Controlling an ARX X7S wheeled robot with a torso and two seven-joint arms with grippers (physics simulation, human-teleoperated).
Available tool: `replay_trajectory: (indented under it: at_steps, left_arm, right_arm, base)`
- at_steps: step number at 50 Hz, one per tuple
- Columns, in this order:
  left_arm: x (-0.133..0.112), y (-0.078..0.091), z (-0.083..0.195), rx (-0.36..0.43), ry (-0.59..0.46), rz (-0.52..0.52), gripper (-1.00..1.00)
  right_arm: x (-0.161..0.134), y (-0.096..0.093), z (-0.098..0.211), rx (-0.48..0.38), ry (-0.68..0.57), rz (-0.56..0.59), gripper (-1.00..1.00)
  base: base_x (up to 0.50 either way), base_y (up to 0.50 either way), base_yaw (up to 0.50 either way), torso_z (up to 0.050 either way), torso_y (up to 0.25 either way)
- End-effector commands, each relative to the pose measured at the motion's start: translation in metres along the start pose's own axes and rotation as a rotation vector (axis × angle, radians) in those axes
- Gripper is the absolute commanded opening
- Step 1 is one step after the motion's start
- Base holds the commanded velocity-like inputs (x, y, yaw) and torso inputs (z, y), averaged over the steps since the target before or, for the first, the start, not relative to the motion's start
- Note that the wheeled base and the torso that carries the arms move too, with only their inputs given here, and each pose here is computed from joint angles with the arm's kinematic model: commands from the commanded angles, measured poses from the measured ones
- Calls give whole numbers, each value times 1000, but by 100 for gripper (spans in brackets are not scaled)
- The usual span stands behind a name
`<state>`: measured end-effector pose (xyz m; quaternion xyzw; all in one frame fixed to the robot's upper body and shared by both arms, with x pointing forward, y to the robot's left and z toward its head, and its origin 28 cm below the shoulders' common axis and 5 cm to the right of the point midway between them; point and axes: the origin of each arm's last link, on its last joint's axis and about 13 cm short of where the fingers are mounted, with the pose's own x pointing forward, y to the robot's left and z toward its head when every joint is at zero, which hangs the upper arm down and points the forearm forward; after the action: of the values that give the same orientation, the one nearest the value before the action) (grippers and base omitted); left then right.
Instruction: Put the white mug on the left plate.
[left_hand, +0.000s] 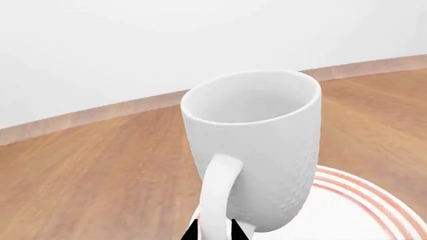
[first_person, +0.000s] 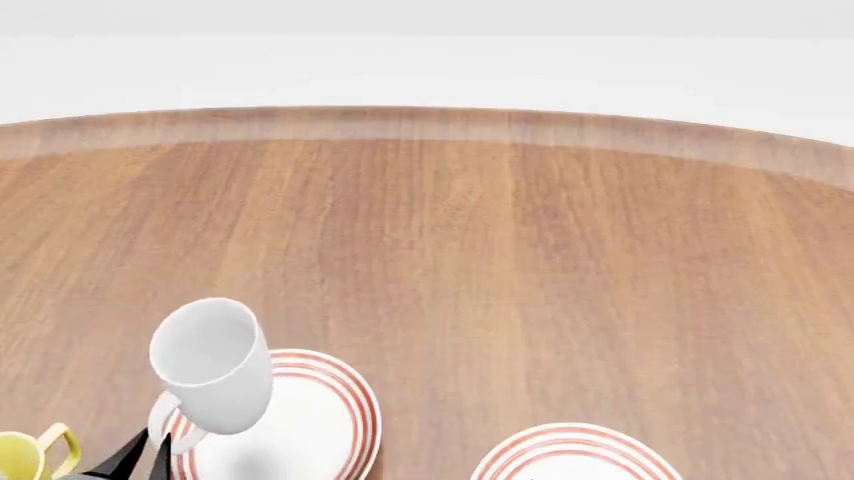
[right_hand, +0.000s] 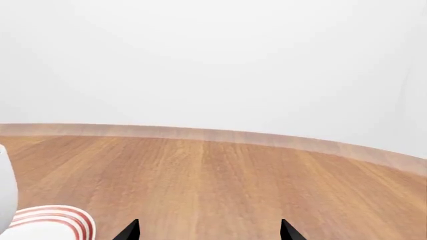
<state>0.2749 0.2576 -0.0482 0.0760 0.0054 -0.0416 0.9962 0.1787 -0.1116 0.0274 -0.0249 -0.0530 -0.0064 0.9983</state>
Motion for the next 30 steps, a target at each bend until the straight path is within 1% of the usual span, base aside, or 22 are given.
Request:
replay_trajectory:
  at_steps: [1, 14, 17, 21, 30]
  left_arm:
    - [3, -3, 2, 10, -16, 17, -100]
    - [1, -10, 0, 9, -8, 10, -100]
    - [0, -11, 0, 32, -4, 17, -100]
    - [0, -12, -1, 21, -3, 10, -100]
    - [0, -15, -1, 24, 1, 2, -100]
  right_arm:
    - [0, 0, -1, -1, 1, -1, 100]
    - [0, -1, 0, 0, -2, -2, 100]
    - [-1, -1, 0, 0, -3, -2, 100]
    - [0, 0, 0, -1, -2, -1, 100]
    - [-1, 0, 1, -1, -3, -1, 100]
  base:
    - [0, 0, 0, 0, 0]
    - [0, 0, 0, 0, 1]
    - [0, 0, 0, 0, 0]
    - [0, 0, 0, 0, 0]
    - [0, 0, 0, 0, 0]
